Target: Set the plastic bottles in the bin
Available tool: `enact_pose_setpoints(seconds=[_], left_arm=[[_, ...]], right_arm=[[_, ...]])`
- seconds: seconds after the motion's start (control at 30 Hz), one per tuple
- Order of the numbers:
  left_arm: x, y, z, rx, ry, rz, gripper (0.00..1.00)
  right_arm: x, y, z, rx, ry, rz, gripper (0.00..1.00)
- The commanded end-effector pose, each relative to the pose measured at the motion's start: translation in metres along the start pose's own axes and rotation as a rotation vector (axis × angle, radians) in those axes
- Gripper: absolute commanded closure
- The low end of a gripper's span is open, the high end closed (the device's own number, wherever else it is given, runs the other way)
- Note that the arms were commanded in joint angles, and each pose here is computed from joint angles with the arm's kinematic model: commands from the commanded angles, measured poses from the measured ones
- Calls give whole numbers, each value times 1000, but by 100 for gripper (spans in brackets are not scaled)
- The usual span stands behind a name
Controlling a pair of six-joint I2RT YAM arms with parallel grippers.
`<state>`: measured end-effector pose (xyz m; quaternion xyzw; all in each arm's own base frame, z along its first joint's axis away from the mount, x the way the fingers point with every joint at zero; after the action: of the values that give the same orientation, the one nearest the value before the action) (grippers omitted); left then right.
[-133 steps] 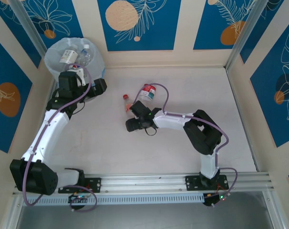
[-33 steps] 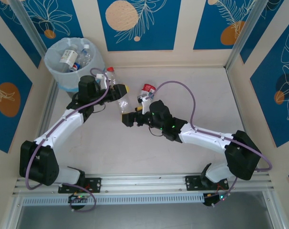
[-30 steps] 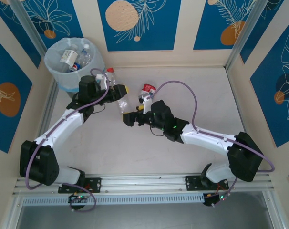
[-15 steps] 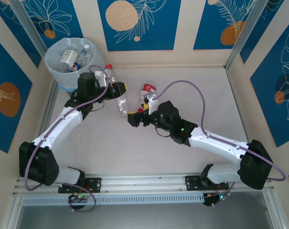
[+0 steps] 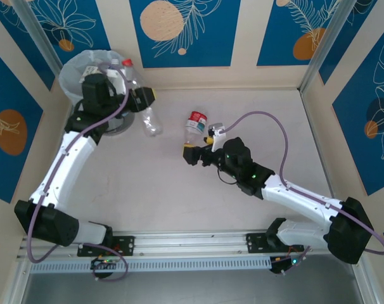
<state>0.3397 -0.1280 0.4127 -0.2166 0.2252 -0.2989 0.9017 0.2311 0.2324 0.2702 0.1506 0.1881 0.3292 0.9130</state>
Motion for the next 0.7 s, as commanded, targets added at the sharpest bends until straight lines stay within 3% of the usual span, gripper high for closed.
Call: enact_pose_setpoints(seconds=[0.0,0.4,0.67], left_arm=[[-14,5,25,82,-30,97,46],[-26,73,107,169,-262,440,46],[-36,89,148,296,-387,588,44]], right_arm=[[-3,-10,2,60,-21,-47,1],[-4,-28,-2,152,46,-157,1],[-9,-37,-13,191,67,-196,1]])
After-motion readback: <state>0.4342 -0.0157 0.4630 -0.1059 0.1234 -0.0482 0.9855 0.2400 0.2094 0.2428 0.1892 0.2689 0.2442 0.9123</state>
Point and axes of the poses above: each hand's point on the last joint's axis, 136 mm out from that joint toward the fingers, its own x axis out along the fingers, its own y axis along the line the jaws close on, z = x × y, the point moved 7 cm from there along -x, back along the fingers
